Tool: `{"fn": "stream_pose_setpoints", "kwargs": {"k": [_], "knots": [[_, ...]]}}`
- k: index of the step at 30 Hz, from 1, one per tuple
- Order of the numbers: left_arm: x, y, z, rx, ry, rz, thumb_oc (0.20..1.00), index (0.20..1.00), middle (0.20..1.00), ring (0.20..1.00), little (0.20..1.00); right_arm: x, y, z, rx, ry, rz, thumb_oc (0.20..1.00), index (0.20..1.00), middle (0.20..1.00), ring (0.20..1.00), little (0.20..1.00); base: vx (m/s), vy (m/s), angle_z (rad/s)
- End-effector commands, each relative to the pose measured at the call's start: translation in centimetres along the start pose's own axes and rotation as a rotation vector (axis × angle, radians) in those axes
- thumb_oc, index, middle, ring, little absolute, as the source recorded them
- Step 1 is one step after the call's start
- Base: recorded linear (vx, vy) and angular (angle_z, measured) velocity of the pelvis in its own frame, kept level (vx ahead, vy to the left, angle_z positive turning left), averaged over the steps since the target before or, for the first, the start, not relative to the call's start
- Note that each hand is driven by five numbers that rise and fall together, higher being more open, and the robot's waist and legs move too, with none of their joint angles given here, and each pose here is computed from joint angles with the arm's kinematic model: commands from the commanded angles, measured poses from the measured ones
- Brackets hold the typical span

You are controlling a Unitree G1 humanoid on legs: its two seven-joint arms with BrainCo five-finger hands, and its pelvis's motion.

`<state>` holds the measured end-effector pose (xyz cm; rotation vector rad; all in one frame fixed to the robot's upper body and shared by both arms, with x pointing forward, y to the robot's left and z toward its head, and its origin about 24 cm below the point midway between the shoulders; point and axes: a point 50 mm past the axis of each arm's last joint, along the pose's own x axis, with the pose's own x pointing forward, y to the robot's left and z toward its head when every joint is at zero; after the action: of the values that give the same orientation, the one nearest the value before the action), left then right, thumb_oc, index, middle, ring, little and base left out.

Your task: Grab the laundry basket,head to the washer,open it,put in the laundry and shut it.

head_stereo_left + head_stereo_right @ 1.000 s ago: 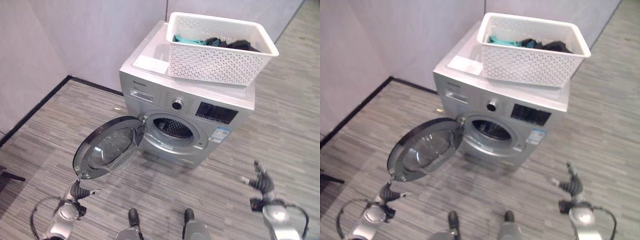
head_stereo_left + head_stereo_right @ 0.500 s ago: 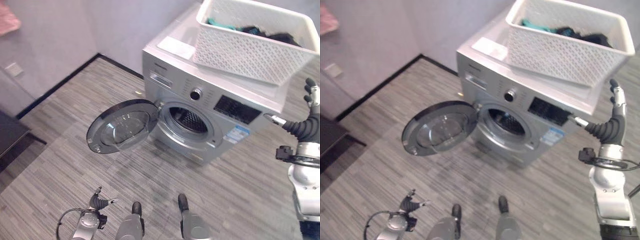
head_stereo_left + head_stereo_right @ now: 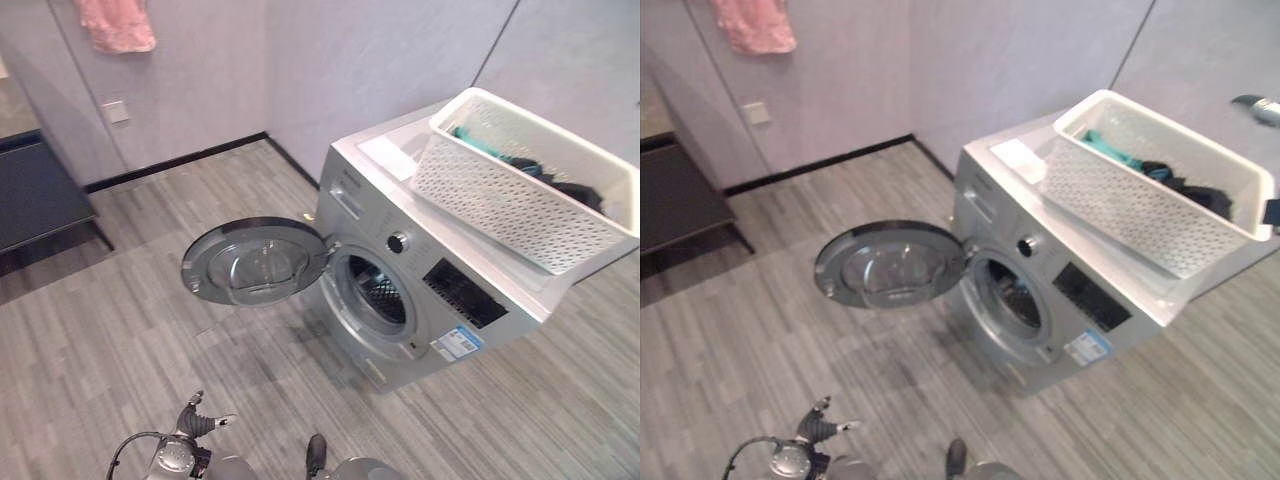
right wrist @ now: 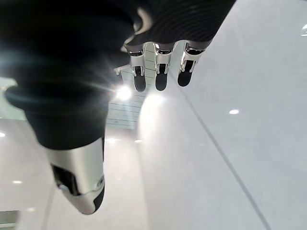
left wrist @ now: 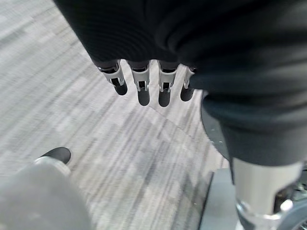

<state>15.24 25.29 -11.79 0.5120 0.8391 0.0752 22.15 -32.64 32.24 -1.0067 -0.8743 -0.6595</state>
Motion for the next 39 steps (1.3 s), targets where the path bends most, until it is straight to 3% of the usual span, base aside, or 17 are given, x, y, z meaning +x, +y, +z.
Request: {"fn": "stream_pose_setpoints", "kwargs": {"k": [1,3,16,23,39], "knots": [[0.1,0.7,0.9,0.055,-0.064,-0.015,1.000,1.000,1.000,1.000,1.000,1.6,-2.1,-0.6,-0.118,-0.007,-0.018,1.000,1.000,1.000,1.000,1.000,0.08,0.089,0.59],[0.2,0.8,1.3,0.068,-0.088,-0.028,1.000,1.000,1.000,1.000,1.000,2.9,-2.3,-2.1,-0.282,0.055,0.040,1.000,1.000,1.000,1.000,1.000,0.13,0.184,0.36],[0.3,1.8,0.2,0.132,-0.031,-0.042,1.000,1.000,1.000,1.000,1.000,6.1,1.0,-4.3,-0.334,0.235,0.097,1.000,1.000,1.000,1.000,1.000,0.11,0.206,-0.15],[0.5,1.6,0.6,0.152,-0.033,-0.076,1.000,1.000,1.000,1.000,1.000,6.6,0.0,-5.3,-0.472,0.300,0.127,1.000,1.000,1.000,1.000,1.000,0.05,0.070,0.06],[0.1,0.8,-0.6,0.113,0.010,-0.076,1.000,1.000,1.000,1.000,1.000,5.8,2.5,-5.9,-0.433,0.334,0.183,1.000,1.000,1.000,1.000,1.000,0.02,-0.038,-0.05]]}}
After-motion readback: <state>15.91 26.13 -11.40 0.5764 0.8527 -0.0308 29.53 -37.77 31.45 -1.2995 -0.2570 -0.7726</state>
